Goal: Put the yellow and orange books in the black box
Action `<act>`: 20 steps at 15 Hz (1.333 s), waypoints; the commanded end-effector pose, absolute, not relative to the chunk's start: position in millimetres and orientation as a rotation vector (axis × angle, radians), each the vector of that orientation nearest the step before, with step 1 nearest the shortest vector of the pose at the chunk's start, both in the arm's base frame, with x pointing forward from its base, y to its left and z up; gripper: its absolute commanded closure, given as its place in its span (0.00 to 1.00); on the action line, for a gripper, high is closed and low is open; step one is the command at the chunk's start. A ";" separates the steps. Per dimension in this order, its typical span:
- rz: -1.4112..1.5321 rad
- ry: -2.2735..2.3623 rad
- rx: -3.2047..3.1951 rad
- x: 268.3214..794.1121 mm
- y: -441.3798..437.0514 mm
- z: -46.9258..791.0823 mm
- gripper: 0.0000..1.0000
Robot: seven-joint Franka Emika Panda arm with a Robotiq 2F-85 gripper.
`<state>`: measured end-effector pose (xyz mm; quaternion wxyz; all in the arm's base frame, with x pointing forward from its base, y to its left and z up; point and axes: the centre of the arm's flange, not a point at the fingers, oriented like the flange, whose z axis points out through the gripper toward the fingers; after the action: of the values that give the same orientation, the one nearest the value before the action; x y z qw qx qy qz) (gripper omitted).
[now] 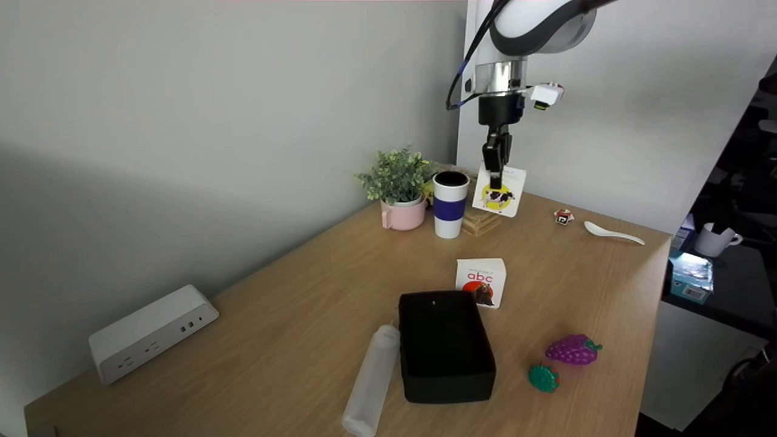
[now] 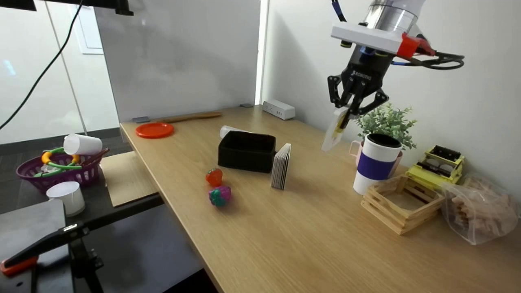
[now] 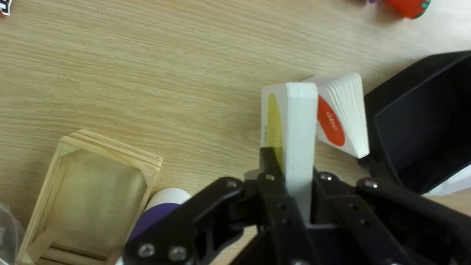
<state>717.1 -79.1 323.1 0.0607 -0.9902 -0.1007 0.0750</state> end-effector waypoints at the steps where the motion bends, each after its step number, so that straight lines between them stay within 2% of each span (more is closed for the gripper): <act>1: 0.320 -0.566 -2.896 687.2 -67.7 350.4 0.96; 8: 0.589 -0.986 -2.649 680.0 -26.7 350.0 0.96; 20: 0.843 -1.164 -2.700 697.4 74.8 291.1 0.96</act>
<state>680.0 60.3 294.0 0.0585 -0.8858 -0.3795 0.2606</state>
